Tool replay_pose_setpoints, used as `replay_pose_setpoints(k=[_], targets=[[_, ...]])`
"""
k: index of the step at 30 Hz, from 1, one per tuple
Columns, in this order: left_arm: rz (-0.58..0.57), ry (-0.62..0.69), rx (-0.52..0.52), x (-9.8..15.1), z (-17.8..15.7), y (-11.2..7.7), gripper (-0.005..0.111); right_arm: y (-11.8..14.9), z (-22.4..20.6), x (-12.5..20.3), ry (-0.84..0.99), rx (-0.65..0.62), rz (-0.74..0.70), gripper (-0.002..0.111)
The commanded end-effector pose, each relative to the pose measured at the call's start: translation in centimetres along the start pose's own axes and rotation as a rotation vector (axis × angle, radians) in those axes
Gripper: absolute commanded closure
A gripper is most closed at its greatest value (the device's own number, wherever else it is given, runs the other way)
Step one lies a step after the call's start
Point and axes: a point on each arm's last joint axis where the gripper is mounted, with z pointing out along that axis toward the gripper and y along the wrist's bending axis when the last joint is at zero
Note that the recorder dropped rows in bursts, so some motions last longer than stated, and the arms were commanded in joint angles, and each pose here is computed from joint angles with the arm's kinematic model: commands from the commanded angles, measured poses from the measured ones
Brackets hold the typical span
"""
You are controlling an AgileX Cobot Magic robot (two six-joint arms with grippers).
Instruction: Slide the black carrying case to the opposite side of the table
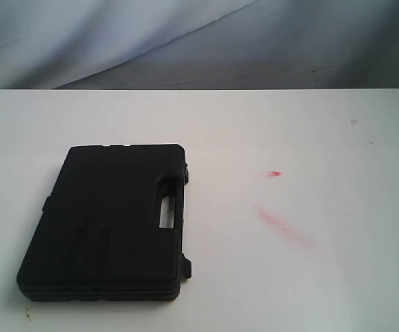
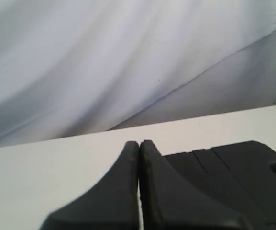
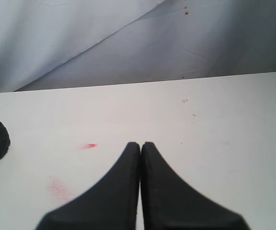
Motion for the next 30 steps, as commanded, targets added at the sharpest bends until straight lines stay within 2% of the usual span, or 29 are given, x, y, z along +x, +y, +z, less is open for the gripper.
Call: replay_pose_setpoints(k=[1, 7, 10, 14, 16, 17, 20, 23, 27, 30], targets=[[-0.009, -0.102, -0.010, -0.8, -0.1, 0.1, 0.107, 0.0, 0.0, 0.1, -0.003, 0.002, 0.008, 0.108], [-0.101, -0.279, -0.024, -2.4, -0.4, 0.3, 0.107, 0.0, 0.0, 0.1, -0.003, 0.002, 0.008, 0.108], [-0.102, -0.453, -0.042, -3.8, -0.9, 0.6, 0.107, 0.0, 0.0, 0.1, -0.003, 0.002, 0.008, 0.108], [-0.118, -0.804, -0.070, -6.4, -2.8, 1.0, 0.107, 0.0, 0.0, 0.1, -0.003, 0.002, 0.008, 0.108], [-0.145, -0.859, -0.061, -6.9, -3.2, 1.0, 0.107, 0.0, 0.0, 0.1, -0.003, 0.002, 0.008, 0.108], [-0.136, -0.875, -0.052, -7.9, -3.5, 1.0, 0.107, 0.0, 0.0, 0.1, -0.003, 0.002, 0.008, 0.108], [-0.020, -0.848, -0.018, -10.8, -4.2, 0.6, 0.107, 0.0, 0.0, 0.1, -0.003, 0.002, 0.008, 0.108], [0.080, -0.711, 0.001, -13.3, -4.9, 0.5, 0.107, 0.0, 0.0, 0.1, -0.003, 0.002, 0.008, 0.108], [-0.050, -0.505, -0.070, -15.0, -6.0, 1.8, 0.107, 0.0, 0.0, 0.1, -0.003, 0.002, 0.008, 0.108], [-0.077, -0.370, -0.150, -15.5, -6.9, 2.7, 0.107, 0.0, 0.0, 0.1, -0.003, 0.002, 0.008, 0.108]])
